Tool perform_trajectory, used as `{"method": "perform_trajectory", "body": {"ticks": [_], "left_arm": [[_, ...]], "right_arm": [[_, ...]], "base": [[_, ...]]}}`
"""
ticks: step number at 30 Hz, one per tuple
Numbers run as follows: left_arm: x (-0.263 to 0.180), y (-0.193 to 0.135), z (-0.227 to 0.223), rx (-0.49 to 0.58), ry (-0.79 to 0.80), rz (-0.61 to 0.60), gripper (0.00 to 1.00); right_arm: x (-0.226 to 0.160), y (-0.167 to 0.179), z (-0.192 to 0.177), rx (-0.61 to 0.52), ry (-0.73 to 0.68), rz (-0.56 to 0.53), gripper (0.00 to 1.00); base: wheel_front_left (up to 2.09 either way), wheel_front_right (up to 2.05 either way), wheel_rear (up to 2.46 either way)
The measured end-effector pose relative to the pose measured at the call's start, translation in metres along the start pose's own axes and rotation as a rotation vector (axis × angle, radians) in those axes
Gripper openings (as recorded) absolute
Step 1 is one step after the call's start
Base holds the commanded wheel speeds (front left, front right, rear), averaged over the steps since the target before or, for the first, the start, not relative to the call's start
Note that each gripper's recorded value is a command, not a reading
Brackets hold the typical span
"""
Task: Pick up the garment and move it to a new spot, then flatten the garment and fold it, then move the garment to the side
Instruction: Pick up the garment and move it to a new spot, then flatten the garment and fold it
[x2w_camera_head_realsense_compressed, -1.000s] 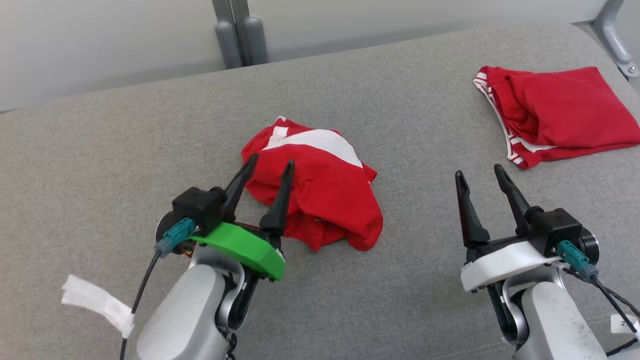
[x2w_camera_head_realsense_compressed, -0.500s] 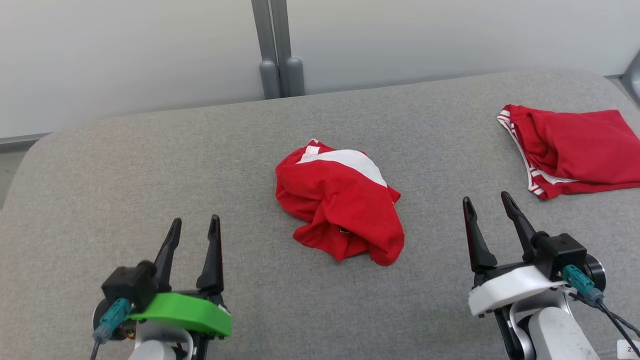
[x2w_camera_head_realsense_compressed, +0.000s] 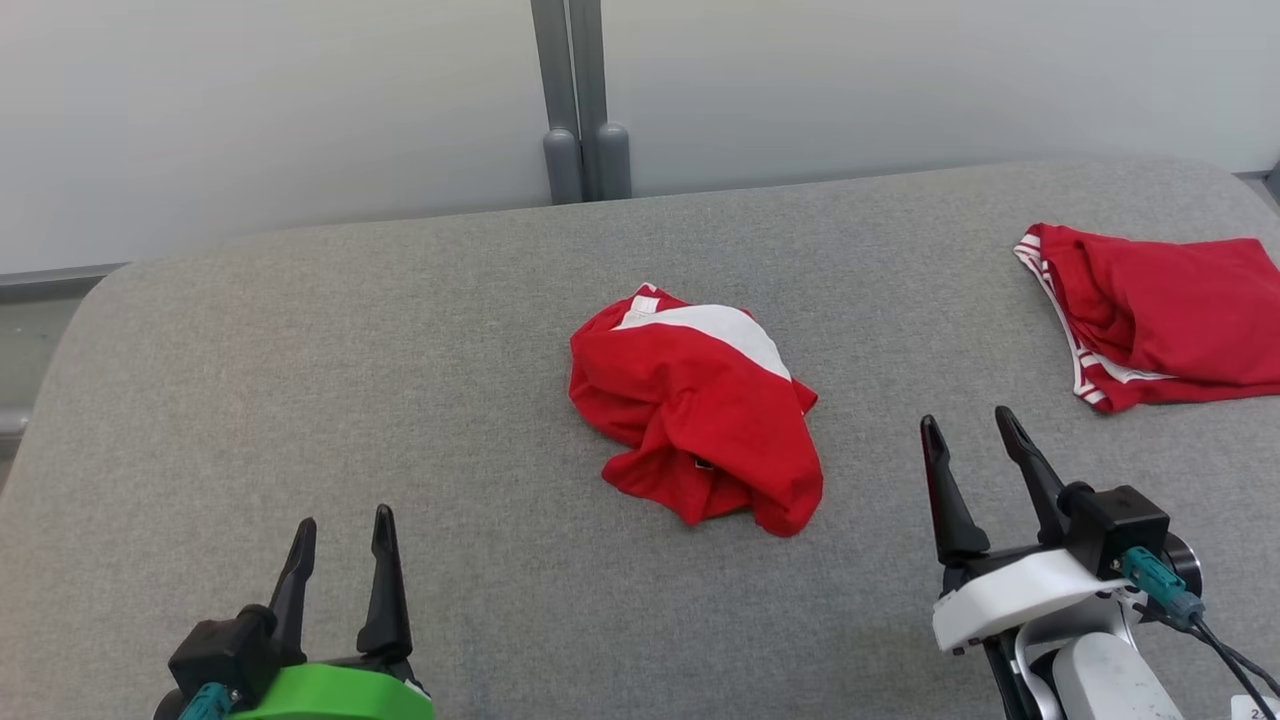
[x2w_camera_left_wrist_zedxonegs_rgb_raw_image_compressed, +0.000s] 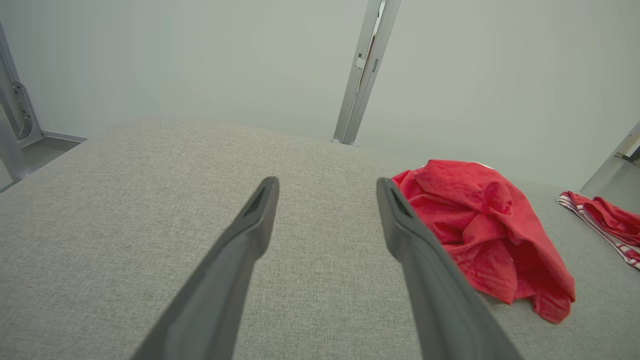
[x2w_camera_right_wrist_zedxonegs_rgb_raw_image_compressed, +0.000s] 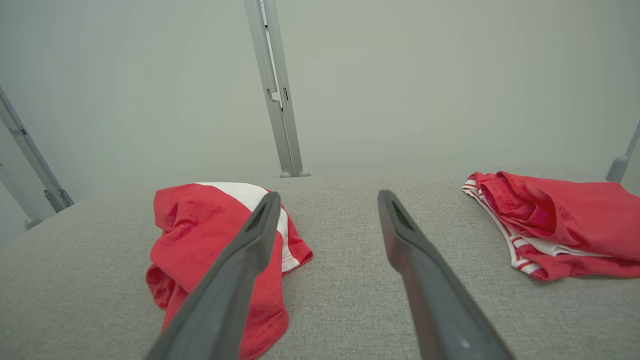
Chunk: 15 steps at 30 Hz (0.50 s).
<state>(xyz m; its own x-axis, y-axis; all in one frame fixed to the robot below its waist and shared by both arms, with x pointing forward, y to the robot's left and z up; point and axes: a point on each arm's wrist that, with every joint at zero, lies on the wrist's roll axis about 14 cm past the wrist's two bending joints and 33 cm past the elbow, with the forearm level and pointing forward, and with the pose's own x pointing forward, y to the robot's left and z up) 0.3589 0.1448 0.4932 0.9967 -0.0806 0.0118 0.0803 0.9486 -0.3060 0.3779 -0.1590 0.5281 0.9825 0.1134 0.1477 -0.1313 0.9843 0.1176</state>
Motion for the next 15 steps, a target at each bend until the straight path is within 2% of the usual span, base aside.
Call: {"method": "perform_trajectory", "body": {"ticks": [15], "left_arm": [[-0.0009,-0.0018,-0.0049,-0.003,0.005,-0.005,1.00]], "right_arm": [[-0.0018,0.0008,-0.0055,0.000,0.018,0.002,1.00]], "base": [[0.00,0.00,0.00]]}}
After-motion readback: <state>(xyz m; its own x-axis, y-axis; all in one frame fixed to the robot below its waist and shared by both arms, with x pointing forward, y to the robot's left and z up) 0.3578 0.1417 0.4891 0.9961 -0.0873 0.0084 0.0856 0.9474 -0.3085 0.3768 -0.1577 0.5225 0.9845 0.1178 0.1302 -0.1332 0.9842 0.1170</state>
